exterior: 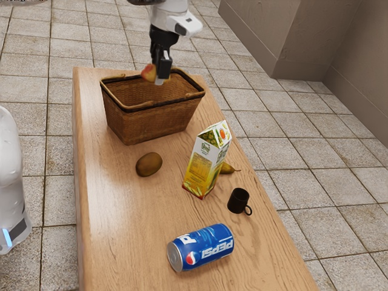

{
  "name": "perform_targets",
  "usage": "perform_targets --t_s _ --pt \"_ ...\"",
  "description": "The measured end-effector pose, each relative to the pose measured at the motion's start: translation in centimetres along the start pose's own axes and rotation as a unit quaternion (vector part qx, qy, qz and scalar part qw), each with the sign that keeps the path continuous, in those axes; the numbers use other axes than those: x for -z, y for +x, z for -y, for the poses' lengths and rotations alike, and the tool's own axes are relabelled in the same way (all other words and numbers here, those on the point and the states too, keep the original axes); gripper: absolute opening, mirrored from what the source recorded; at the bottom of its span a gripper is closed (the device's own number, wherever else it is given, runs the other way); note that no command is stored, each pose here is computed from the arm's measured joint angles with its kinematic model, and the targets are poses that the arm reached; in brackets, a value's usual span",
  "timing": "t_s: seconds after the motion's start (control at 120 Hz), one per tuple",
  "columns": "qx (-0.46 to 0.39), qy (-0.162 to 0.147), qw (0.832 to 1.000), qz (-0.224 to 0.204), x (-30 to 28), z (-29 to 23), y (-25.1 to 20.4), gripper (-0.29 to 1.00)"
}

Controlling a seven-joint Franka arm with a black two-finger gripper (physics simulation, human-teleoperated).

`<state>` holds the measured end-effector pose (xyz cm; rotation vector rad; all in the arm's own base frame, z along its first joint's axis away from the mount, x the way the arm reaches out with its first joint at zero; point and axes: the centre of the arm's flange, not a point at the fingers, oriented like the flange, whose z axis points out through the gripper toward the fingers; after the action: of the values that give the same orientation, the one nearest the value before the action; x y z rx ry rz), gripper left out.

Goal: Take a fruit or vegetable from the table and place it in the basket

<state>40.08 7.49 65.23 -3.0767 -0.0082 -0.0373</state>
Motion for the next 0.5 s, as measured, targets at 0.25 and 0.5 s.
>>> perform_targets --t_s 0.25,0.5 --pt "0.071 -0.008 0.996 -0.057 -4.7 6.7 0.7 0.42" --pt "0.112 -0.018 0.988 -0.108 -8.7 9.2 1.2 0.42"
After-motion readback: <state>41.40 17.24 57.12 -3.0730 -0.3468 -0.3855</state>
